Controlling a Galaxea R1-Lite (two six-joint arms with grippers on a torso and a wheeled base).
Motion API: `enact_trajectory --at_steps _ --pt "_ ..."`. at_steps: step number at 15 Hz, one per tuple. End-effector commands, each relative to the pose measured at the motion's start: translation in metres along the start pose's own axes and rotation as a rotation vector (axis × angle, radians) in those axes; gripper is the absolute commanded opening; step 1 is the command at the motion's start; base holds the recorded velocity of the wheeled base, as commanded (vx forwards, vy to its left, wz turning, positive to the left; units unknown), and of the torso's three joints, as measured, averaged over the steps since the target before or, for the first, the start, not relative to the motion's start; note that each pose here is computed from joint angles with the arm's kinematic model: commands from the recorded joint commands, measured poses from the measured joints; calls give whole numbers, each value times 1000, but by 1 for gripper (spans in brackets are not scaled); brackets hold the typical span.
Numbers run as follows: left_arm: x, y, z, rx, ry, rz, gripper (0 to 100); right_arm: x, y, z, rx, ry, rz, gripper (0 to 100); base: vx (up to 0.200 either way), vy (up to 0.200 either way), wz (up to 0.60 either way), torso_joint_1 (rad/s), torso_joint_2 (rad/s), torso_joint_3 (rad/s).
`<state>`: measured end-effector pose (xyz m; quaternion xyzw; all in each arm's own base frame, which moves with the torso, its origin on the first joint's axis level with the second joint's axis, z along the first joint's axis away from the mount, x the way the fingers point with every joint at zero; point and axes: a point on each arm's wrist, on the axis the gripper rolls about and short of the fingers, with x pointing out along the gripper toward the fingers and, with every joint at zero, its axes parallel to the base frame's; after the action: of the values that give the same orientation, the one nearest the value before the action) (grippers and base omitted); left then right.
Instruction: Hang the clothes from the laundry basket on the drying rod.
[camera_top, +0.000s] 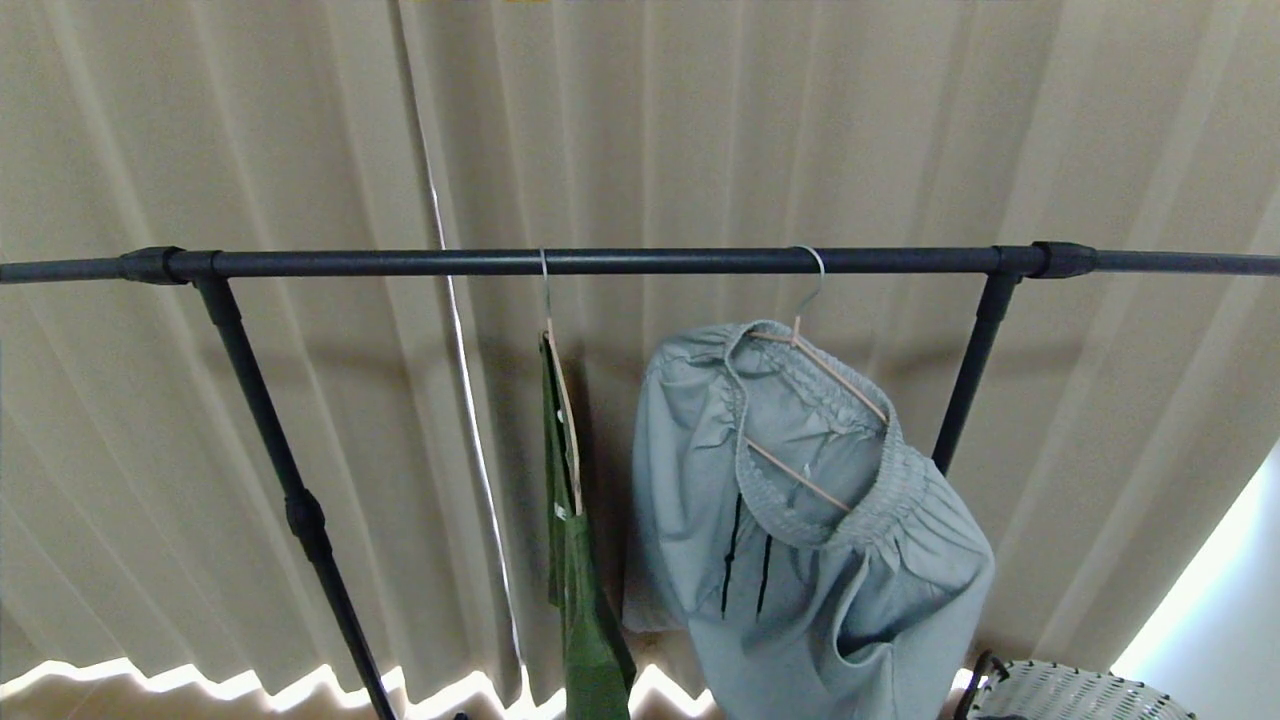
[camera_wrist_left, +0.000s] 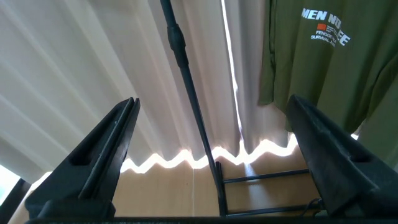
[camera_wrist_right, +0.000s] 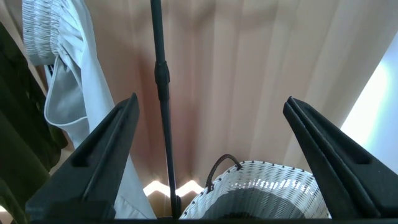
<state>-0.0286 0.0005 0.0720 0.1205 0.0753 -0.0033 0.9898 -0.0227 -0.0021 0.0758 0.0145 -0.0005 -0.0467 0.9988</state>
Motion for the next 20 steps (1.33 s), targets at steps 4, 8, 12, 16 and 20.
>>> enact_trajectory --at_steps 4,8,12,16,20 --pt "0 0 0 0 0 -1 100 0 0 0 0 1 0 100 0 0 0 0 0 0" --pt "0 0 0 0 0 -1 100 0 0 0 0 1 0 100 0 0 0 0 0 0" --pt "0 0 0 0 0 -1 100 0 0 0 0 -2 0 100 0 0 0 0 0 0" --pt "0 0 0 0 0 1 100 0 0 0 -1 -2 1 100 0 0 0 0 0 0" --pt "0 0 0 0 0 -1 100 0 0 0 0 -2 1 100 0 0 0 0 0 0"
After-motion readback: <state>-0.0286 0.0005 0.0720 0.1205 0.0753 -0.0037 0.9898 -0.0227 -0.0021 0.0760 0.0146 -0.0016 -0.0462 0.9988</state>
